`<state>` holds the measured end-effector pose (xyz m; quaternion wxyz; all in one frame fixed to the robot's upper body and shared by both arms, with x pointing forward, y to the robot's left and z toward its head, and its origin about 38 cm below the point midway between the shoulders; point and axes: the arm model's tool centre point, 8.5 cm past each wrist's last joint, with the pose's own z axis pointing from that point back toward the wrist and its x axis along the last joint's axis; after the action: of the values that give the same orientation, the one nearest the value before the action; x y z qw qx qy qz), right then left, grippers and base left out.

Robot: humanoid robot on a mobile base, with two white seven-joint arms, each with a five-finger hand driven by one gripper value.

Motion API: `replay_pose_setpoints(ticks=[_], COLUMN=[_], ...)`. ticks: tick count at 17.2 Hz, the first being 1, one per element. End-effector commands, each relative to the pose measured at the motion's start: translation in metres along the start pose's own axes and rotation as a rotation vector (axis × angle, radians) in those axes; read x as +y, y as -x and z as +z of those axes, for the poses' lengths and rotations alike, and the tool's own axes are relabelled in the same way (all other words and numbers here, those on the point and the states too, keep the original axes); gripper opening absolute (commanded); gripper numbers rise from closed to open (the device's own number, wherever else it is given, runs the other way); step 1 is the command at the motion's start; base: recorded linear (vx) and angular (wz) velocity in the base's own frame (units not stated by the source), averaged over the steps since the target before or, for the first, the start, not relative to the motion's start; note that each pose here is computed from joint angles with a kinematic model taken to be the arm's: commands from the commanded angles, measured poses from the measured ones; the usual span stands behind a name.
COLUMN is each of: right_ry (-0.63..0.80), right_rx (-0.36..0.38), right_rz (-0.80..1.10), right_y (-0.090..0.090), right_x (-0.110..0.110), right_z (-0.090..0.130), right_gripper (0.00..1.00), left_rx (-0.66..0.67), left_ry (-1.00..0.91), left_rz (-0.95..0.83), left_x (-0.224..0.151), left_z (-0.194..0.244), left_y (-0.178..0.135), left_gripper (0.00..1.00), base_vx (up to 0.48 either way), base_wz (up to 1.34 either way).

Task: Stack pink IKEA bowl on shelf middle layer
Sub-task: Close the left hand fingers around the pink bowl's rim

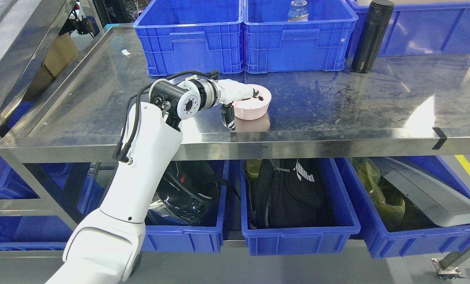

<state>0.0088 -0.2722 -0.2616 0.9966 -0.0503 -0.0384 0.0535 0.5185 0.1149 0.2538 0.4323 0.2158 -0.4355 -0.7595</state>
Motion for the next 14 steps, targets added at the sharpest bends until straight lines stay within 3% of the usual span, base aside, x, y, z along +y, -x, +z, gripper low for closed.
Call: replay_pose_setpoints(ticks=[1,5,8,14], right_ry=[0.018,0.018,0.018,0.018], right_rx=[-0.012,-0.012,-0.012,-0.013], right_rz=[0.001,0.001,0.001,0.001], right_y=[-0.002,-0.002,-0.002,-0.003], right_x=[-0.011,-0.011,-0.011,-0.011], right_z=[0.000,0.000,0.000,0.000], right_gripper=[1.00,1.00,1.00,1.00], left_rx=[0.016,0.020,0.034,0.047], left_ry=[0.019,0.012,-0.033,0.024], left_rz=[0.022,0.022,0.011,0.008], left_x=[-0.001,0.003,0.027,0.001], left_z=[-0.003,-0.003,0.008,-0.002], left_y=[0.009,0.010,0.015,0.015], left_gripper=[0.88,0.86,0.86,0.86], base_vx=[0.000,0.000,0.000,0.000], base_wz=[0.00,0.00,0.00,0.00])
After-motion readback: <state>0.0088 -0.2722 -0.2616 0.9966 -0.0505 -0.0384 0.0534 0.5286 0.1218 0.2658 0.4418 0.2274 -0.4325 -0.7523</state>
